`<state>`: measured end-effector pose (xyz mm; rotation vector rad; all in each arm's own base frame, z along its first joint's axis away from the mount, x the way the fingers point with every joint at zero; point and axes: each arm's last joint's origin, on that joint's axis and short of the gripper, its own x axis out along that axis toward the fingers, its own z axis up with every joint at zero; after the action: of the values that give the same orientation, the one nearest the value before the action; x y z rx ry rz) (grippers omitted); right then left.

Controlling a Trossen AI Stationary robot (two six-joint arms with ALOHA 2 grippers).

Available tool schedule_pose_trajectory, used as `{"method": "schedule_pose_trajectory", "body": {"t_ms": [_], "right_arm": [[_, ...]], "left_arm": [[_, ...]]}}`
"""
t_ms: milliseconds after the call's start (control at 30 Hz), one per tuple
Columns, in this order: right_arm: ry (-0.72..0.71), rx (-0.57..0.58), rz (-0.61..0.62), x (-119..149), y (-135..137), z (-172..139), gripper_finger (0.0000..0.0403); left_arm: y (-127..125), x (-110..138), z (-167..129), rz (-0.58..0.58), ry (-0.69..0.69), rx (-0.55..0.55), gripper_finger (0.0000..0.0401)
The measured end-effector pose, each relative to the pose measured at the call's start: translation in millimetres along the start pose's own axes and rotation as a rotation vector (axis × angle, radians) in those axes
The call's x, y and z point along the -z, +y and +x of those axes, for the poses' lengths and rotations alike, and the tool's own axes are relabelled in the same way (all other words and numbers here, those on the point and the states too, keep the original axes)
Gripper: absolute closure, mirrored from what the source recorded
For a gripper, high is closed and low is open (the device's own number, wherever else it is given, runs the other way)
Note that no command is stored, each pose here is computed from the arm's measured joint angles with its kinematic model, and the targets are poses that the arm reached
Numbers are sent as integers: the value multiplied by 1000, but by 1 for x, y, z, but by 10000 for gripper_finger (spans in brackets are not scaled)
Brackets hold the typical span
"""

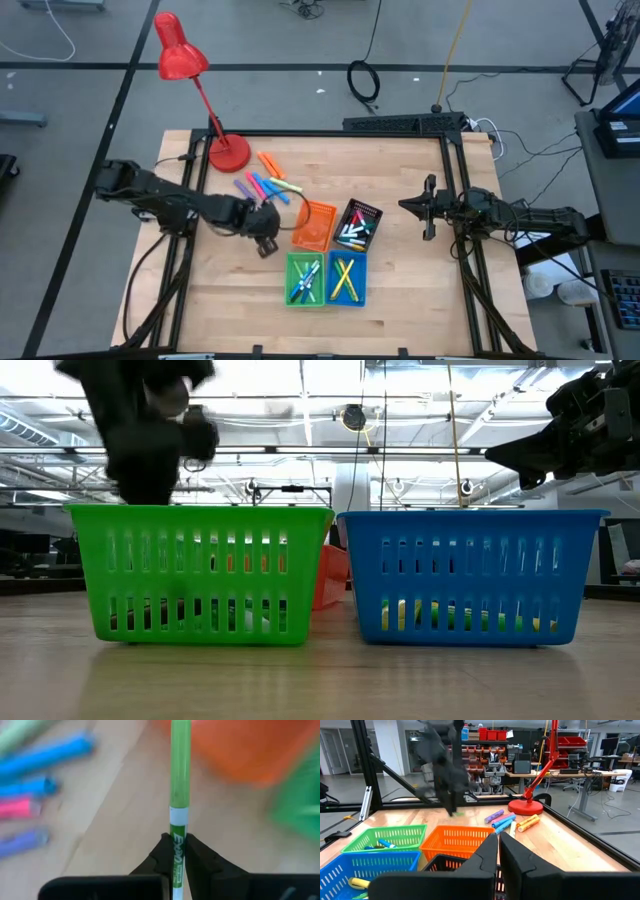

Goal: Pick & Place Markers
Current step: Put the green marker pen into the green basket

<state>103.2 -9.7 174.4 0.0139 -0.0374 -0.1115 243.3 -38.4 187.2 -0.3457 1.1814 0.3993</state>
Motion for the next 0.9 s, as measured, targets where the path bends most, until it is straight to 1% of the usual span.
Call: {"method": "schedule_pose_trajectory", "body": {"t_ms": [133, 167, 267, 400, 467, 567, 633, 733, 800, 900], "right_arm": [[-6, 0, 0, -1, 0, 0, 394], [-2, 0, 0, 0, 0, 0, 394], [-2, 0, 0, 0, 0, 0, 394], [-2, 0, 0, 0, 0, 0, 394], [-1, 0, 0, 0, 0, 0, 394], [-4, 0, 0, 0, 0, 0, 394], [-1, 0, 0, 0, 0, 0, 394], [-4, 0, 0, 0, 0, 0, 394], [5, 0, 0, 0, 0, 0, 394], [10, 0, 0, 1, 0, 1, 394]], "left_arm": [[-34, -1, -25, 97, -121, 28, 376], [-44, -3, -32, 109, -169, 53, 376], [-71, -9, -46, 132, -333, 195, 376], [-100, -10, -48, 245, -486, 341, 376], [-109, -5, -44, 296, -488, 356, 376], [-118, -3, -28, 288, -472, 356, 376], [-120, -1, -17, 245, -436, 344, 376], [-124, -3, -2, 182, -388, 379, 376], [-127, -5, 7, 125, -352, 424, 369], [-125, -8, 16, 71, -301, 446, 357]]}}
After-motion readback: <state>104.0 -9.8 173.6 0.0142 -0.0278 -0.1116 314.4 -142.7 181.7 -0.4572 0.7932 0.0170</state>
